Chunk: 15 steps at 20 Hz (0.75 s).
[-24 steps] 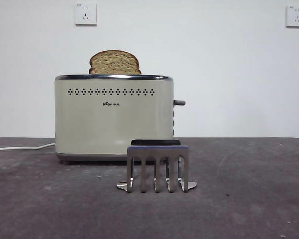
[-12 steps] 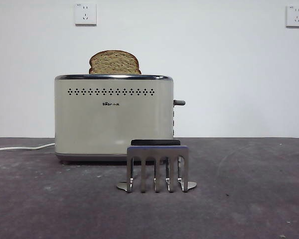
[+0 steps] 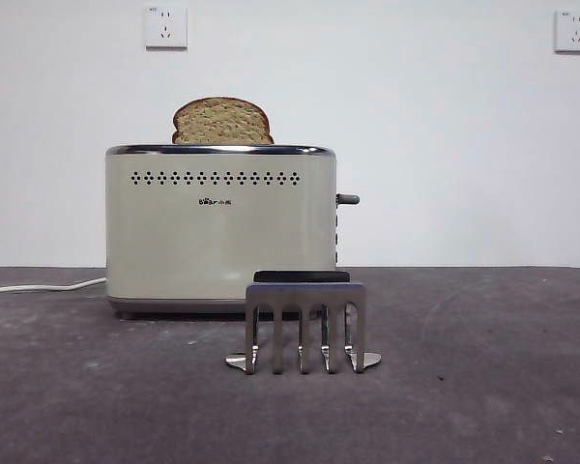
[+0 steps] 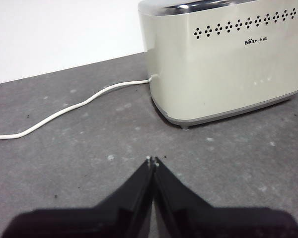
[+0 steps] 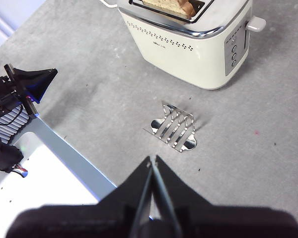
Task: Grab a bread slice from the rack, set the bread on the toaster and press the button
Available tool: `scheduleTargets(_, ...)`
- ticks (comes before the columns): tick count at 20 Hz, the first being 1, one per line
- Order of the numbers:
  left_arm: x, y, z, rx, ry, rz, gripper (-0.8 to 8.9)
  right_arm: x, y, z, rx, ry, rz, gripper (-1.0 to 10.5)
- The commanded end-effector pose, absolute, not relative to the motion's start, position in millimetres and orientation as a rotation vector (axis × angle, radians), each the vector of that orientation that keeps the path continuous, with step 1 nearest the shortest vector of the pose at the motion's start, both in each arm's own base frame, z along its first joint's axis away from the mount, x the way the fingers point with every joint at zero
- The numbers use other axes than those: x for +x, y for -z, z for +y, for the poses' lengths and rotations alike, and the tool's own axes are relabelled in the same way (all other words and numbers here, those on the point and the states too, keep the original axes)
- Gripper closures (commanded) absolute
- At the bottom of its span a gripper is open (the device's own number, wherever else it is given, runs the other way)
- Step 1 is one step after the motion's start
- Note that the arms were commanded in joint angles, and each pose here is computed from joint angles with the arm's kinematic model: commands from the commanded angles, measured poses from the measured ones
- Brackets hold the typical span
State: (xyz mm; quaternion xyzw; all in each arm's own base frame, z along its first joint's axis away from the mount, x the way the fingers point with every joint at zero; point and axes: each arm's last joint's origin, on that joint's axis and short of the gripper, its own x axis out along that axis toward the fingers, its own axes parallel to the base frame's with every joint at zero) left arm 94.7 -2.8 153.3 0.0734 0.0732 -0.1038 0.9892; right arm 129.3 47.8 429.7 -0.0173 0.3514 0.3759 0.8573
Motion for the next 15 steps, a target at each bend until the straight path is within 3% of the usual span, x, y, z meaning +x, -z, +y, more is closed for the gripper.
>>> scheduleTargets(1, 95, -149, -2, 0.137, 0.205, 0.165, 8.17, 130, -428, 48, -0.033, -0.787, 0.742, 9.5)
scheduleTargets(12, 95, -149, -2, 0.137, 0.205, 0.165, 8.17, 127, -429, 46, -0.038, -0.766, 0.733, 9.5)
scheduleTargets(15, 95, -149, -2, 0.137, 0.206, 0.165, 8.17, 107, -438, 35, -0.103, -0.688, 0.618, 9.5)
